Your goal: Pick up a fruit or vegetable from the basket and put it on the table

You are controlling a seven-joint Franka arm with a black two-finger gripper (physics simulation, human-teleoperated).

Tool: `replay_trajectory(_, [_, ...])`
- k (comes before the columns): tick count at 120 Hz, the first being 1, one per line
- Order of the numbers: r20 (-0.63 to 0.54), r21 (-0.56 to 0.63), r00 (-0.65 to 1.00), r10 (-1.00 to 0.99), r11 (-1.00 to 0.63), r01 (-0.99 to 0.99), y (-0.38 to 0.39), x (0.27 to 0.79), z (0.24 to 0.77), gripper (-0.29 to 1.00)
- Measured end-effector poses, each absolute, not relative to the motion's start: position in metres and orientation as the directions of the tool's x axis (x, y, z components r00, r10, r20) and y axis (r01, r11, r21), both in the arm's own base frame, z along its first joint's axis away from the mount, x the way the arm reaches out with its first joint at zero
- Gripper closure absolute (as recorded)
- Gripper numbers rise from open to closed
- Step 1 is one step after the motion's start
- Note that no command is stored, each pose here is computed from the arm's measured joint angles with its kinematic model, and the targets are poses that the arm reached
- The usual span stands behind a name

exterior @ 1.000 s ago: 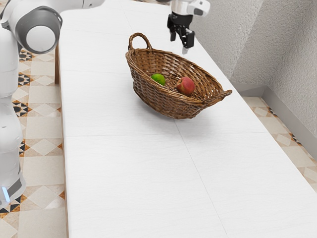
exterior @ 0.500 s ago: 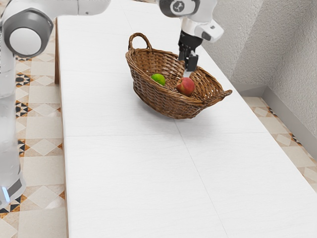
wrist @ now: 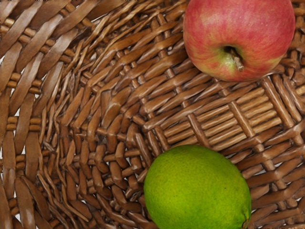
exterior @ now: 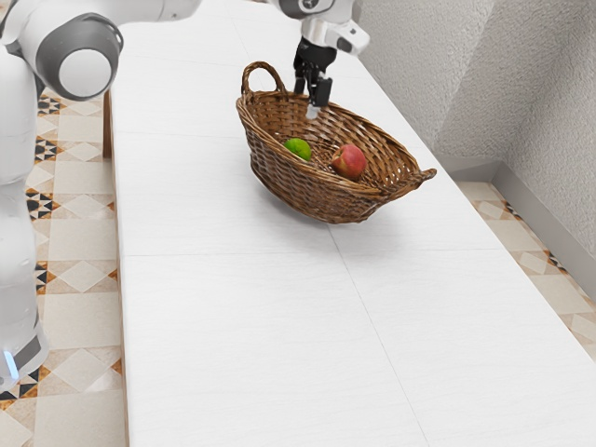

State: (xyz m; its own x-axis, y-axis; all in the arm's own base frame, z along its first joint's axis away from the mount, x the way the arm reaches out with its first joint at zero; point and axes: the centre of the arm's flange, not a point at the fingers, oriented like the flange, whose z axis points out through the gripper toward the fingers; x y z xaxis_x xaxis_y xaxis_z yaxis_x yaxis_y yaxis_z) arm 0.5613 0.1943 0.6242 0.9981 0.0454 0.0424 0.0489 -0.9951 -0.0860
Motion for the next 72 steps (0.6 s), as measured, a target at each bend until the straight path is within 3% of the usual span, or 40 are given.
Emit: replay_trajectory(72, [-0.05,-0.015,0.998,-0.025,-1.0,-0.026,0.206,0.588,0.557,0.0])
